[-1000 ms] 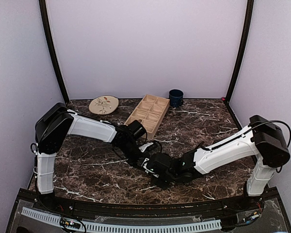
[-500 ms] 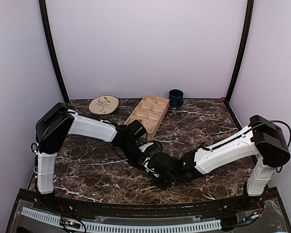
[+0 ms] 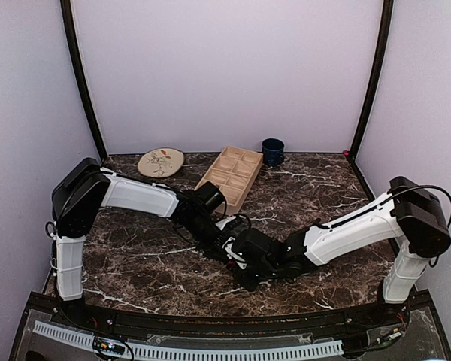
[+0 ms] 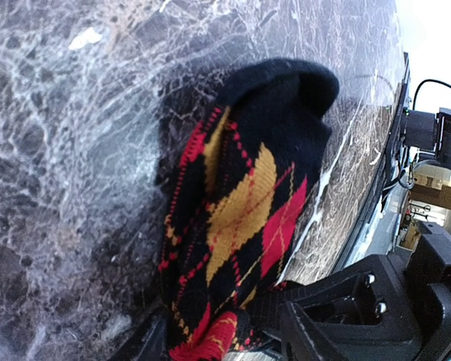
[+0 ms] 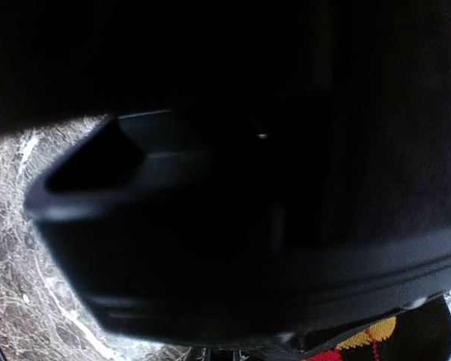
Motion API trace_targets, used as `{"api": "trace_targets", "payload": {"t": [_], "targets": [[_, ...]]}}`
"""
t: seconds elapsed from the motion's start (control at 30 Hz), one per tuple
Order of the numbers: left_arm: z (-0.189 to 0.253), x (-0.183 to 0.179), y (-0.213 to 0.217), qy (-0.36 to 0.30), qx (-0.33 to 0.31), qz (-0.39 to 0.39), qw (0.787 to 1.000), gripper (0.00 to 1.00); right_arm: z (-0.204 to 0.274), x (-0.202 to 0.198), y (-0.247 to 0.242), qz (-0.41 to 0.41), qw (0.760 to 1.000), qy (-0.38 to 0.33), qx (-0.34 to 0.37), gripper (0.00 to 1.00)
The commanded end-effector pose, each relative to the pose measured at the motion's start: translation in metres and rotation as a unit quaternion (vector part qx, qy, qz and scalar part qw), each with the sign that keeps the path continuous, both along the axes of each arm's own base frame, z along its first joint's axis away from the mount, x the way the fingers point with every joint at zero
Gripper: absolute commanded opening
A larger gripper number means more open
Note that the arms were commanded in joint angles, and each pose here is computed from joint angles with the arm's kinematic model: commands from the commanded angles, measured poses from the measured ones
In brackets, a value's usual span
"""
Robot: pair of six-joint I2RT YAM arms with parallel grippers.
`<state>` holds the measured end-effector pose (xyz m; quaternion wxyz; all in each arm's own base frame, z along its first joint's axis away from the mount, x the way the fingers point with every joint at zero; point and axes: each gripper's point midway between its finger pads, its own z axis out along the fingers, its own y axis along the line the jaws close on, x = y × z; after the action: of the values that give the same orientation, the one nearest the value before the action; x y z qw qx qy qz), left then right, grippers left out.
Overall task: Roll the socks
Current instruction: Roll the sock at the center of the board.
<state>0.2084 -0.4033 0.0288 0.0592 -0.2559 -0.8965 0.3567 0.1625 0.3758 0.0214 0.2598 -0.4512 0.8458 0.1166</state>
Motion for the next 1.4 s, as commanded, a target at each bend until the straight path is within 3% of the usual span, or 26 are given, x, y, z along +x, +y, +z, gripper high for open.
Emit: {"api": "trace_targets", "payload": {"t": [0.0,0.47,1.37], "targets": [[-0.06,-0.014,0.055,0.003,0.156,0.028,0.987,0.55,-0.066,-0.027,-0.073,-0.032,0.985,0.106,-0.135,0.08],[-0.072,-0.005,0.081,0.008,0.197,0.088,0.976,0.59,-0.076,-0.039,-0.084,-0.054,0.979,0.141,-0.138,0.08],[-0.086,-0.001,0.12,0.013,0.218,0.147,0.965,0.64,-0.068,-0.059,-0.082,-0.134,0.964,0.228,-0.032,0.08]]}}
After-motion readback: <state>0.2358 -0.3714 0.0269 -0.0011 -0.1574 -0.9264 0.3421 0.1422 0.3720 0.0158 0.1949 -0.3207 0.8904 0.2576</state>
